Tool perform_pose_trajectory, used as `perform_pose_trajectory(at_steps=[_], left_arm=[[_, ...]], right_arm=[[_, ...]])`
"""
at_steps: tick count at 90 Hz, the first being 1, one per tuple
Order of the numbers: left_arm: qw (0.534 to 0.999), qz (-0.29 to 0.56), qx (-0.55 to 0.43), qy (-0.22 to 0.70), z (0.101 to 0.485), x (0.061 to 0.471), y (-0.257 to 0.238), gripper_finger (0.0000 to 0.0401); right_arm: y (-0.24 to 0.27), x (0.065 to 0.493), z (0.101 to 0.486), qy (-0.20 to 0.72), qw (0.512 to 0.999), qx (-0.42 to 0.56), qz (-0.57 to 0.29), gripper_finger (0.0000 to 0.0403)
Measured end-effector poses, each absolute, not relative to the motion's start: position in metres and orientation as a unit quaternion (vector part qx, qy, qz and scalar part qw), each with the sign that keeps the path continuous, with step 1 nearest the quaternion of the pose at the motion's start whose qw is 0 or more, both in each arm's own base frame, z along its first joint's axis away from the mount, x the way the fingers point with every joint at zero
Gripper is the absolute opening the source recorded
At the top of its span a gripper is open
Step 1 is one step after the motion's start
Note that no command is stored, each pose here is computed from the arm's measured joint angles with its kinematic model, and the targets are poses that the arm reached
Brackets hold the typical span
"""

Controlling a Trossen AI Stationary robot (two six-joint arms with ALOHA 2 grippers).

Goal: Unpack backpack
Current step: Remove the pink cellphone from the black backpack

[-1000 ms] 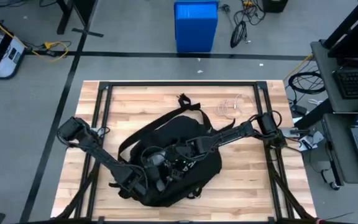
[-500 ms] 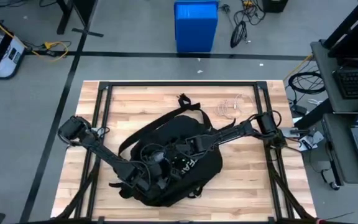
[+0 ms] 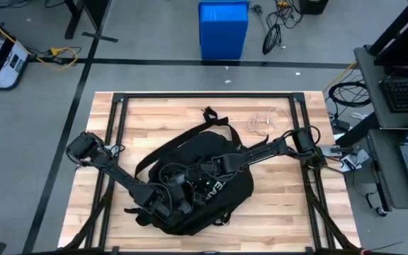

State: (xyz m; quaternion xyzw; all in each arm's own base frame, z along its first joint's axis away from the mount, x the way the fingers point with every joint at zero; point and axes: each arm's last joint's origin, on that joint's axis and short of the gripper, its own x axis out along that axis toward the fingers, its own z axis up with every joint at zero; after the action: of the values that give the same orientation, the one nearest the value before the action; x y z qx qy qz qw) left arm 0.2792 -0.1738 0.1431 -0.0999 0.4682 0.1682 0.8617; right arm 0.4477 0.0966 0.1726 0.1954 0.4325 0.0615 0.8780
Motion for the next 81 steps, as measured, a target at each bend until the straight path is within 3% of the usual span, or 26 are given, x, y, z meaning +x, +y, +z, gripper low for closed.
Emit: perform_pose_trajectory(at_steps=[36,58,81], left_arm=[[0.87,0.158,-0.091,0.459,0.144,0.281,-0.175,0.0012],[0.876,0.154,-0.084,0.45,0.153,0.28,-0.173,0.0012],[0.896,0.131,-0.086,0.415,0.188,0.267,-0.175,0.0012]], right_arm=[[0.097,0.45,0.177,0.422,0.884,0.187,0.073,0.0023],[0.095,0.446,0.182,0.423,0.887,0.168,0.079,0.0018],[0.092,0.443,0.196,0.415,0.89,0.162,0.093,0.0017]])
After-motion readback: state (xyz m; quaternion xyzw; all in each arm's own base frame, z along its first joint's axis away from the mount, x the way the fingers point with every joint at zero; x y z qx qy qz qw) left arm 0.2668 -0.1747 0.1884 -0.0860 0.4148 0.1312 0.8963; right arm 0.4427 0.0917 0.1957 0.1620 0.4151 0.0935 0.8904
